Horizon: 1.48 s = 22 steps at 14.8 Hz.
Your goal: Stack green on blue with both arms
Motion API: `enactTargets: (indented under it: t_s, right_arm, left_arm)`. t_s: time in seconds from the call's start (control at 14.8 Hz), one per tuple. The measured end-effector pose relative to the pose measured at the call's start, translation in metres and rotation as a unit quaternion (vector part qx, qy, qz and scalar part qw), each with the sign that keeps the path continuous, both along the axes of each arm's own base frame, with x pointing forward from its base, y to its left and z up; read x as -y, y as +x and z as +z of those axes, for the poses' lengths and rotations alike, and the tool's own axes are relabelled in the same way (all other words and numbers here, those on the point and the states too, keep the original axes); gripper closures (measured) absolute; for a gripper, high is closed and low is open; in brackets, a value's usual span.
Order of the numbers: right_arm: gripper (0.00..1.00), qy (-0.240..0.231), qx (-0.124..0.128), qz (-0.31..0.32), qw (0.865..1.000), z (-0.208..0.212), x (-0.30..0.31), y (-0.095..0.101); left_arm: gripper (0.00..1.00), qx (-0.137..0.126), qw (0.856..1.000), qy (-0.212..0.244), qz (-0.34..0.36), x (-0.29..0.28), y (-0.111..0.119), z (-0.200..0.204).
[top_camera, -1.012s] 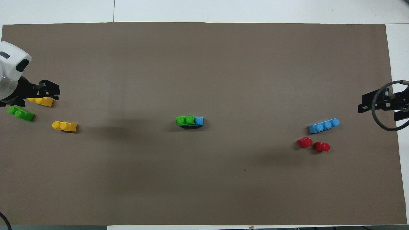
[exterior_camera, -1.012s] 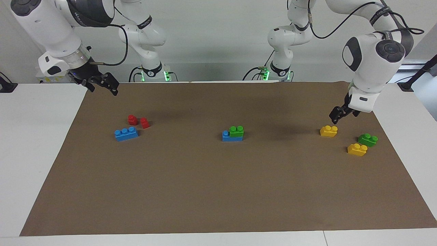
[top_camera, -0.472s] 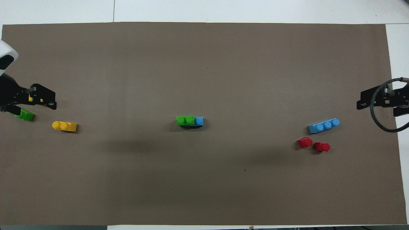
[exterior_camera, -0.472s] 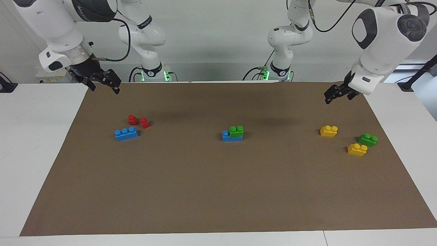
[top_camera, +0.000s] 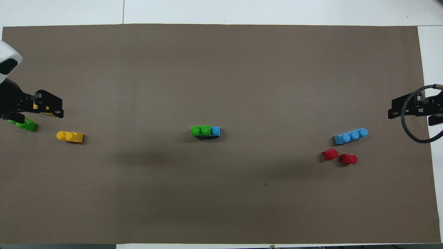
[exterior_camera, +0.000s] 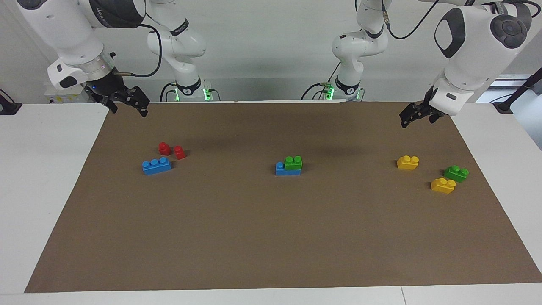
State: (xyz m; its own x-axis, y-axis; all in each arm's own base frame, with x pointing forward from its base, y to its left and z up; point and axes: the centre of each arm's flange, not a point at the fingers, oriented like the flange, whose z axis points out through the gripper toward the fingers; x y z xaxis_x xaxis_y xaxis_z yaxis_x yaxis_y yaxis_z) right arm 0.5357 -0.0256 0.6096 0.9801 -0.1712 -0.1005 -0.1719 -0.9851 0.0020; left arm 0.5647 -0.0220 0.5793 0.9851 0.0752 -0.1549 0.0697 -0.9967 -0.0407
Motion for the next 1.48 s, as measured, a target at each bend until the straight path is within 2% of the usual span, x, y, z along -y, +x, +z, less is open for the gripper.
enactTargets:
  t_s: [0.27,0.4,0.61,0.74,0.88,1.15,1.48]
  right_arm:
    - [0.00,0.003,0.000,0.039,0.999,0.000,0.003,0.000]
    - [0.00,0.005,0.001,0.053,0.999,0.000,0.004,0.000]
    - [0.00,0.005,0.001,0.058,0.998,0.000,0.004,0.000]
    - [0.00,0.005,0.001,0.059,0.998,0.000,0.004,0.000]
    - [0.00,0.005,0.001,0.059,0.998,-0.001,0.004,0.000]
    - [0.00,0.005,0.001,0.059,0.998,-0.001,0.004,0.001]
    - [0.00,0.005,0.001,0.059,0.998,-0.001,0.004,0.001]
  left_arm:
    - [0.00,0.011,1.000,-0.002,-0.001,0.024,-0.001,0.012]
    - [0.00,0.007,1.000,0.003,0.000,0.037,-0.005,0.019]
    - [0.00,0.012,1.000,0.001,0.014,0.026,-0.007,0.032]
    - [0.00,0.019,1.000,-0.005,0.013,0.016,-0.013,0.045]
    - [0.00,0.014,1.000,-0.010,-0.012,0.015,-0.027,0.057]
    - [0.00,0.001,0.999,-0.014,-0.043,0.015,-0.046,0.050]
    - [0.00,0.002,0.999,-0.014,-0.048,0.019,-0.050,0.037]
